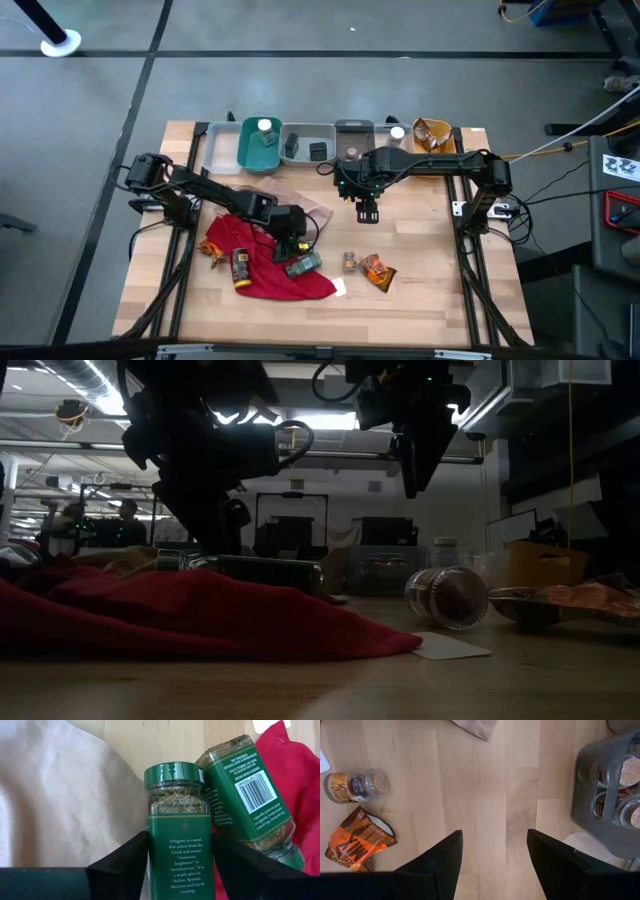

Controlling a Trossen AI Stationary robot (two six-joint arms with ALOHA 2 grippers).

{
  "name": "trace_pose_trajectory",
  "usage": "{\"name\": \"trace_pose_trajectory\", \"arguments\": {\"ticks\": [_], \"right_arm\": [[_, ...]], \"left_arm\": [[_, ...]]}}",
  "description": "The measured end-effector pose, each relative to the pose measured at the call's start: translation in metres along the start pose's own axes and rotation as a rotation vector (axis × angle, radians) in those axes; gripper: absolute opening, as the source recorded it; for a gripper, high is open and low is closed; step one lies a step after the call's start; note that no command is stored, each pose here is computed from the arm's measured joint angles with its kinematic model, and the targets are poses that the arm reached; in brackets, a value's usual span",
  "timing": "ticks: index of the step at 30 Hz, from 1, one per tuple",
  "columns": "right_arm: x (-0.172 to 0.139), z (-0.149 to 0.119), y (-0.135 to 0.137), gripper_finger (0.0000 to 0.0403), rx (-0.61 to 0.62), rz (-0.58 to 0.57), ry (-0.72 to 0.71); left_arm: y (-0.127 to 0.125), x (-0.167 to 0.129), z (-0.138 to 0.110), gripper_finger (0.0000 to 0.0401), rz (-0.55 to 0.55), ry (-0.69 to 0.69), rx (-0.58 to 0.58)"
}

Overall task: Sort spices by type
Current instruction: Put the green seasoning bottle into the blue transparent bin

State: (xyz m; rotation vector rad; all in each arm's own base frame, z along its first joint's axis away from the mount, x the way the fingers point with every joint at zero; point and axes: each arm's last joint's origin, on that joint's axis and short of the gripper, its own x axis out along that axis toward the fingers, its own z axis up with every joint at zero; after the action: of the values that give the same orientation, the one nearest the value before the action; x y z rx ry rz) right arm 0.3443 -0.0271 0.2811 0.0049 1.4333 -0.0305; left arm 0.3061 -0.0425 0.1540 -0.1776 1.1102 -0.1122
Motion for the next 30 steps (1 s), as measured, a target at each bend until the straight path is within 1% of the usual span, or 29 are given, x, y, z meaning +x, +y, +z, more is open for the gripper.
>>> {"name": "trace_pose_trajectory", "arguments": {"ticks": [8,12,17,21,23,26,30], "right_arm": [[0.0,0.0003,0.0,0.0223,0.001,0.0,-0.003],[0.0,0.0003,0.0,0.0223,0.002,0.0,-0.003],[0.0,0.0003,0.0,0.0223,0.002,0.0,-0.003],[0.0,0.0003,0.0,0.0223,0.002,0.0,-0.003],[0.0,0.0003,0.0,0.0223,0.002,0.0,-0.003],[0.0,0.0003,0.0,0.0223,0.002,0.0,-0.003],[0.0,0.0004,0.0,0.0223,0.001,0.0,-0.005]], "left_arm": [[0.0005,0.004,0.001,0.0199,0.007,-0.013,-0.001],[0.0005,0.0045,0.0009,0.0199,0.039,-0.019,-0.01],[-0.002,0.0052,0.0004,0.0199,0.045,-0.024,-0.023],[-0.0049,0.0071,-0.001,0.0215,0.047,-0.019,-0.013],[-0.0036,0.0096,-0.0055,0.0228,0.057,0.008,-0.024],[-0.0037,0.0078,-0.0007,0.0246,0.051,-0.027,-0.029],[-0.0016,0.0077,-0.0003,0.025,0.055,-0.03,-0.028]]}}
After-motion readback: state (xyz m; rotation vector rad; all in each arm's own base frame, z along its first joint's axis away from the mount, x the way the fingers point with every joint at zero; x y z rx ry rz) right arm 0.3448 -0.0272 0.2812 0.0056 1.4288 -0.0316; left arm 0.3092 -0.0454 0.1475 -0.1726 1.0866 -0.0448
